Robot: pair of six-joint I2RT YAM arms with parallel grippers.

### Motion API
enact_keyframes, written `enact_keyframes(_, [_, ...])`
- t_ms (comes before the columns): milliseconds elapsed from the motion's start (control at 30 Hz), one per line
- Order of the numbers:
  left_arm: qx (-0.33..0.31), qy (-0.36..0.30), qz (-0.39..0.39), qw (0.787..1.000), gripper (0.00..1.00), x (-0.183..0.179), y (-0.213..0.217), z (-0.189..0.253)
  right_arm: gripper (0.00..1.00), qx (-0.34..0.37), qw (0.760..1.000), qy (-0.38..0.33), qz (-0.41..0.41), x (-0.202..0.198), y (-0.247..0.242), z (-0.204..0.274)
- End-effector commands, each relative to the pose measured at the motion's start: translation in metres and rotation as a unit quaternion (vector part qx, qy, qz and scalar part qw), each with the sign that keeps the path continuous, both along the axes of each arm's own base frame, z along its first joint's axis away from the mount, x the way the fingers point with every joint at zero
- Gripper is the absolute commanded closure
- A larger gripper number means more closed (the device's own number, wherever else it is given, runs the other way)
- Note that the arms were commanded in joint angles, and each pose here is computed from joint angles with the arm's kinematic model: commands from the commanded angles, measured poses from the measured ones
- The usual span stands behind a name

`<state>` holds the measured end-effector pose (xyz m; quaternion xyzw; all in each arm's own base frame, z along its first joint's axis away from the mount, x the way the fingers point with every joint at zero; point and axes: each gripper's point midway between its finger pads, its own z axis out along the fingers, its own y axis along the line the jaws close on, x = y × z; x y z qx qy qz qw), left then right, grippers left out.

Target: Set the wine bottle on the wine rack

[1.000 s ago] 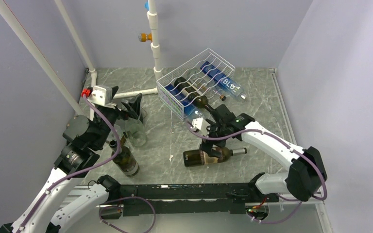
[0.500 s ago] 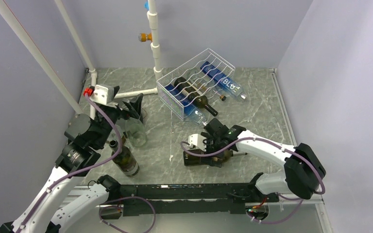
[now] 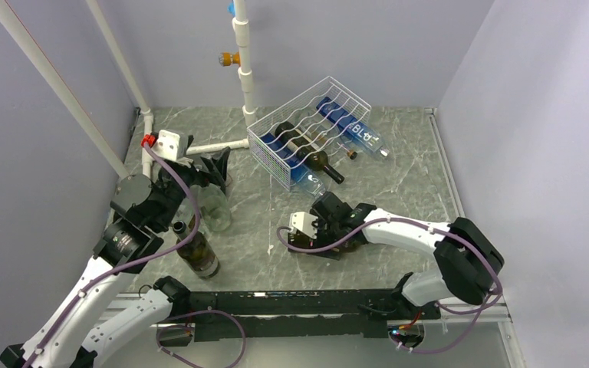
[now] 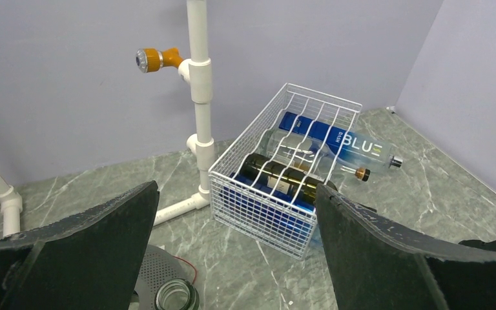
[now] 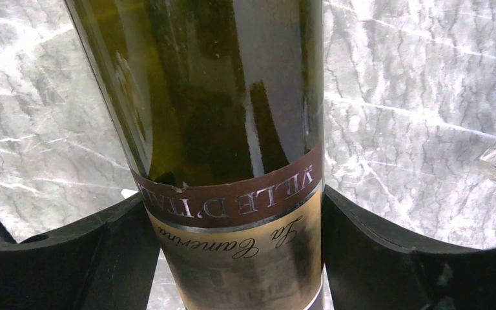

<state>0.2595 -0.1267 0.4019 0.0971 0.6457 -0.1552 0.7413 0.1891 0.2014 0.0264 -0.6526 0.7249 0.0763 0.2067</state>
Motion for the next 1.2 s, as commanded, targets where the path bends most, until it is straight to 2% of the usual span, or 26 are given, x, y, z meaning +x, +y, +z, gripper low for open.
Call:
enact_keyframes(0, [-0.013,-0.019,-0.004,1.0,0.03,-0.003,0.0,0.015,0.54,-0.02,0.999,-0.031,-0.024,0.017,-0.004,-0.008])
enact_keyframes(133, [-0.013,-0.019,-0.001,1.0,0.03,-0.002,0.001,0.015,0.72,-0.005,0.997,-0.069,-0.044,0.027,-0.005,0.003])
enact_keyframes(200, [-0.013,-0.019,0.0,1.0,0.03,-0.002,0.002,0.015,0.89,0.016,0.994,-0.093,-0.063,0.036,0.0,0.015])
enact_keyframes(333, [-0.01,-0.015,0.004,1.0,0.03,0.0,0.002,0.012,1.0,0.062,0.99,-0.116,-0.058,0.039,0.01,0.036])
enact_keyframes(533, [-0.009,-0.012,0.008,1.0,0.03,0.002,0.002,0.01,1.0,0.093,0.977,-0.174,-0.081,0.052,0.007,0.066])
enact_keyframes(667, [-0.011,-0.013,-0.007,1.0,0.03,0.0,-0.003,0.012,1.0,0.135,0.953,-0.239,-0.125,0.066,-0.001,0.103])
enact_keyframes(867, [-0.014,-0.014,-0.012,1.0,0.03,-0.002,-0.003,0.014,1.0,0.147,0.912,-0.326,-0.199,0.094,-0.032,0.158])
enact_keyframes(1100, [-0.012,-0.011,-0.004,1.0,0.03,-0.001,-0.001,0.012,1.0,0.16,0.869,-0.373,-0.283,0.145,-0.058,0.206])
enact_keyframes(1167, [-0.012,-0.013,0.004,1.0,0.03,0.0,0.002,0.011,1.0,0.148,0.867,-0.374,-0.295,0.16,-0.062,0.209])
